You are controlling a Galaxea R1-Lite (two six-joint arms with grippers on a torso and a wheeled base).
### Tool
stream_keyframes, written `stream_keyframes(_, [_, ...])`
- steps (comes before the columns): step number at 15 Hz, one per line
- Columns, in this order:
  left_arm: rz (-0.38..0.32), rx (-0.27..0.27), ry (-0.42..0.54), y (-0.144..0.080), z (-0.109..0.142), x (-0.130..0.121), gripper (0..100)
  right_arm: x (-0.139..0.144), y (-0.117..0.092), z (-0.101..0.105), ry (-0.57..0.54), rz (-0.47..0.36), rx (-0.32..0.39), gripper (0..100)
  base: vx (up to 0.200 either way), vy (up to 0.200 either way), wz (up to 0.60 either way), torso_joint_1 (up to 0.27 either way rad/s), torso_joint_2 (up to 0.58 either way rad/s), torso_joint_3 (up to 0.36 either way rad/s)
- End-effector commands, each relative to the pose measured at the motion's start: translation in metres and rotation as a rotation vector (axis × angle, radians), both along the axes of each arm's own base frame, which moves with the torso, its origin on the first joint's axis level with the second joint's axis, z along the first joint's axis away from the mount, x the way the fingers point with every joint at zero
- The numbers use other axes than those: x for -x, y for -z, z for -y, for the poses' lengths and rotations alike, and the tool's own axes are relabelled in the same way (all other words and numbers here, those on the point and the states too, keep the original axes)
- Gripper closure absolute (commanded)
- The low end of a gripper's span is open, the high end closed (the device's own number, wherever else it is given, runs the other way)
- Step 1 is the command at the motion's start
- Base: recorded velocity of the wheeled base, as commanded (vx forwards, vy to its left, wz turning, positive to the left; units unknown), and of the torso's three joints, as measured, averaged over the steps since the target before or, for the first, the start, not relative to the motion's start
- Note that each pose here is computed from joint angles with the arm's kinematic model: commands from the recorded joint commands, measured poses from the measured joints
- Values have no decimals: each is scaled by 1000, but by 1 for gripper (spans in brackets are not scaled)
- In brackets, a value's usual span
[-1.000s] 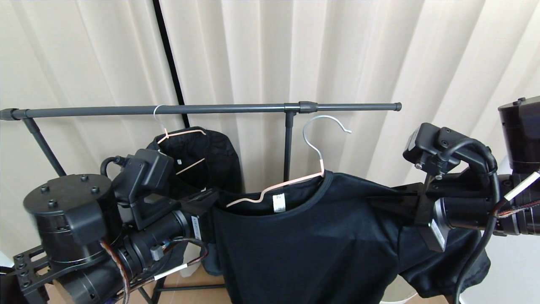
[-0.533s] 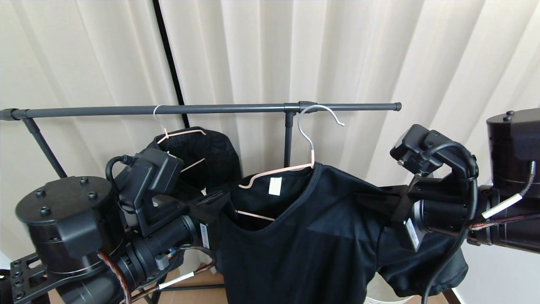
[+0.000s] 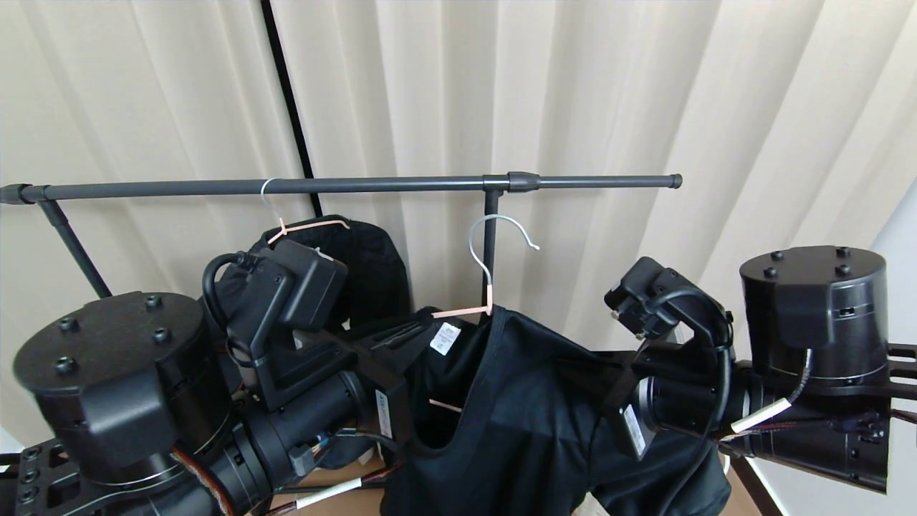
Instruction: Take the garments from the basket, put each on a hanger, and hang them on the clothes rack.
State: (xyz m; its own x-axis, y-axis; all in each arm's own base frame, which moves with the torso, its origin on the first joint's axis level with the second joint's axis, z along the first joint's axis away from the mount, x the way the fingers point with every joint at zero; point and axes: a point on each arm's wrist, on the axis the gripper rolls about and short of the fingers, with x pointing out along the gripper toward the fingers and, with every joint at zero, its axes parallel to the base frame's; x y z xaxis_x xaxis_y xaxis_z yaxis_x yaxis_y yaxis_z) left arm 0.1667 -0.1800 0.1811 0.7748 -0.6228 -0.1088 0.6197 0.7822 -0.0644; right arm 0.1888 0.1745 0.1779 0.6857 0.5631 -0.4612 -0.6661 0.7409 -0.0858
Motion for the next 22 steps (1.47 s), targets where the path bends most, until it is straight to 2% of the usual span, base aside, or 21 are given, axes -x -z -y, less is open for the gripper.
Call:
stream_keyframes(1, [10,13,31,-6,6,3,100,-3,16,-5,-5,-41,9,100,0,0,0,0,0,0])
stream_keyframes(5, [-7,-4,63,0,6,6,100,-3,36,-9,-97,-34,-96,100,0,0,0,0,0,0])
stream_keyframes(7, [-18,-16,87,5,5,7,100,-3,37,-9,-84,-28,-152,100,0,0,0,0,0,0])
stream_keyframes(8, [-13,-38,125,8,2,9,100,-3,38,-8,-78,-26,-168,100,0,0,0,0,0,0])
stream_keyframes(10, [7,-71,138,10,-2,6,100,-1,40,-5,-79,-19,-176,100,0,0,0,0,0,0])
stream_keyframes(11, [14,-94,140,13,-3,6,0,1,42,-3,-78,-10,-184,100,0,0,0,0,0,0])
stream_keyframes(14, [20,-90,132,12,-3,5,0,2,44,-1,-91,3,-204,100,0,0,0,0,0,0])
stream_keyframes(15, [31,-89,85,9,-15,0,0,1,43,3,-75,12,-207,100,0,0,0,0,0,0])
stream_keyframes(17, [62,-56,71,0,-29,9,0,1,38,13,-50,26,-217,100,0,0,0,0,0,0])
stream_keyframes(19, [94,-23,4,-11,-46,8,0,-3,34,23,-20,40,-230,100,0,0,0,0,0,0])
stream_keyframes(22, [78,-33,-109,-6,-77,-5,0,-4,37,31,-40,20,-237,100,0,0,0,0,0,0])
